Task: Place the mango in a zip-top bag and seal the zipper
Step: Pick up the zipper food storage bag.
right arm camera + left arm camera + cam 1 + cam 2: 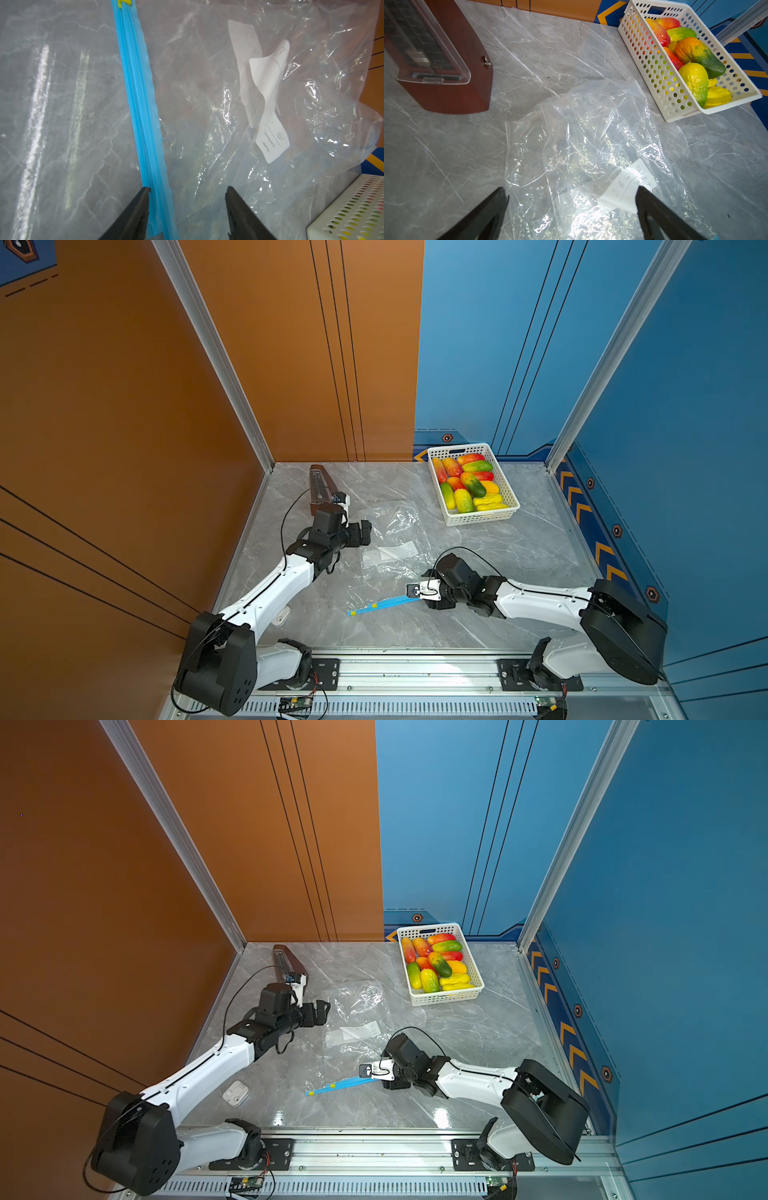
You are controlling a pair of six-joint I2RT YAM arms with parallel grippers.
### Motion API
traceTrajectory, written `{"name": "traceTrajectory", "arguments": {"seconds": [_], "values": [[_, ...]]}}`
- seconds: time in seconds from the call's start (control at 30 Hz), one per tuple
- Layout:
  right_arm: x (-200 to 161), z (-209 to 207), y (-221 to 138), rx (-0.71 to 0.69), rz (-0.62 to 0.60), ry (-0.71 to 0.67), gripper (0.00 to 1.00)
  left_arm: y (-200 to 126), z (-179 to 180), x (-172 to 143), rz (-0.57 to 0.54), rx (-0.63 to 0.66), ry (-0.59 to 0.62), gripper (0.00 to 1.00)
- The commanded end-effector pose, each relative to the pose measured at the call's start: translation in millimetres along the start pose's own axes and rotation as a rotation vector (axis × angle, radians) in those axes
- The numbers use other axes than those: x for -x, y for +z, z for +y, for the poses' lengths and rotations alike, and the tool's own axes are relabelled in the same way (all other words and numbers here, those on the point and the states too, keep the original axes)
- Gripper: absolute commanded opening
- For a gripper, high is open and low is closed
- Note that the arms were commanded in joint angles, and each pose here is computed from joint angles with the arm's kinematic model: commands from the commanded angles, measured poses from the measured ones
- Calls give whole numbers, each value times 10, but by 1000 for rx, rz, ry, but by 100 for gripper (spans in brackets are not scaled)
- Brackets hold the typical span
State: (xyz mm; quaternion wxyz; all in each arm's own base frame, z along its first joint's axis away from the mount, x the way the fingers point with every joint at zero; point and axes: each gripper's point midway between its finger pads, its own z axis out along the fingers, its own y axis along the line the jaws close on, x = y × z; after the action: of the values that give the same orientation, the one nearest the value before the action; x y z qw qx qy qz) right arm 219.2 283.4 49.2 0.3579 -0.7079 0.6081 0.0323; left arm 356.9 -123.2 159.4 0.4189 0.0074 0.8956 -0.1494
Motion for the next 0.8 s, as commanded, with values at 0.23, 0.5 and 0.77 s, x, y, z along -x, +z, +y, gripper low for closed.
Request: {"name": "traceTrajectory", "arguments": {"seconds": [0.23, 0.5, 0.77], "values": [[53, -219, 92, -21, -4, -24, 40, -27, 9, -77, 20, 0, 44, 98], [-81, -250, 249, -74, 53, -109, 36, -82, 4, -76, 25, 2, 62, 98], [11, -605, 242, -224, 34, -82, 8, -158, 17, -130, 55, 75, 181, 98]]}}
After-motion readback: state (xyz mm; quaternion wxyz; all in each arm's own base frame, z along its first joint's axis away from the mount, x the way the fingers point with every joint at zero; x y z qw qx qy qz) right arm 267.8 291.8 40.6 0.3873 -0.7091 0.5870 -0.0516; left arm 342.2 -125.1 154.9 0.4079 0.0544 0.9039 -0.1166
